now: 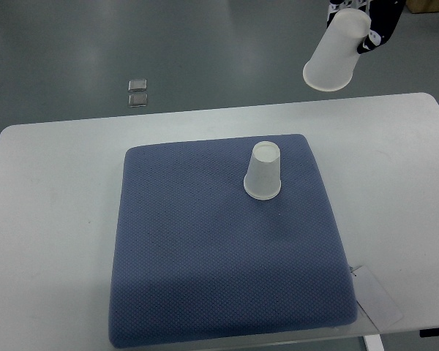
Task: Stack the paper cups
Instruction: 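Carry the cup over the cup on the pad and lower it on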
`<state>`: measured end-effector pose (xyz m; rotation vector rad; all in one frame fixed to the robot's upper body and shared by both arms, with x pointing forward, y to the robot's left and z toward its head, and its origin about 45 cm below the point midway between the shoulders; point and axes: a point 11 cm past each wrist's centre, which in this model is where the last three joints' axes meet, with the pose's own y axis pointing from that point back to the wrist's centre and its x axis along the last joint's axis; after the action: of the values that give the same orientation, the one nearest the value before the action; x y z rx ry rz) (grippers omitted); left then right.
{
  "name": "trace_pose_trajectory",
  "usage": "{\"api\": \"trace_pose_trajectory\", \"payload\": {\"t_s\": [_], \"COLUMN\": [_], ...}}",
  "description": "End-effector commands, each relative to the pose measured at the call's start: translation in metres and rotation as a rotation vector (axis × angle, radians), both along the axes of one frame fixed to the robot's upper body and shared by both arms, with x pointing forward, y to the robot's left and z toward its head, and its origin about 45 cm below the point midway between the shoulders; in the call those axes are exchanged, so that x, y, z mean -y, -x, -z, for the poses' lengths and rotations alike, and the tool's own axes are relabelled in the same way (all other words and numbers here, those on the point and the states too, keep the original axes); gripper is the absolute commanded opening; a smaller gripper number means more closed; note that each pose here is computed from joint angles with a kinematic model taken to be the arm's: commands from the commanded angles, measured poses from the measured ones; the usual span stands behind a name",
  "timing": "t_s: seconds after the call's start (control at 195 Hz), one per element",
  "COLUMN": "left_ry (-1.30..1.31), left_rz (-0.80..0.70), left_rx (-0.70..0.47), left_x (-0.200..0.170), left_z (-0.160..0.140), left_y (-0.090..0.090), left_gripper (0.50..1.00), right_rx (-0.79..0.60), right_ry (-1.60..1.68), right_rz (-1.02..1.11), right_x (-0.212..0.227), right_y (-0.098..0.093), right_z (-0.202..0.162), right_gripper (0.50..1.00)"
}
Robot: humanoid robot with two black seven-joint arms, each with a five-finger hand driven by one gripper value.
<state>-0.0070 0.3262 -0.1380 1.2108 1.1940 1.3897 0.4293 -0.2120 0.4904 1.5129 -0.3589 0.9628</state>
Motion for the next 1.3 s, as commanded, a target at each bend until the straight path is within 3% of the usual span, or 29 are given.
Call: {"api": "trace_pose_trajectory", "payload": {"t_s": [0.0,0.221,0.518,1.293], "left_ry": [0.001,0.001,0.001,-0.001], "left_rz": [-0.001,-0.001,-0.001,-0.003], "left_rx": [0.0,0.0,0.0,0.001], "left_x": [0.0,0.0,0.0,0.0], "left_z": [0.0,0.0,0.0,0.0], "left_y": [0.0,0.0,0.0,0.0], "left_gripper": [1.0,1.0,1.0,1.0], "right_rx": [-0.022,-0.074,-0.114,-0.197], "right_ry": [0.01,0.013,0.04,0.042], "right_rz": [-0.04,-0.138,-0.187,-0.128], "right_x": [-0.024,-0.081,-0.117,-0.098], "right_y": [0.001,0.009,0.01,-0.005], "right_z": [0.006,0.018,0.041,0.09], "right_gripper": [0.654,0.658,0.66,0.674]}}
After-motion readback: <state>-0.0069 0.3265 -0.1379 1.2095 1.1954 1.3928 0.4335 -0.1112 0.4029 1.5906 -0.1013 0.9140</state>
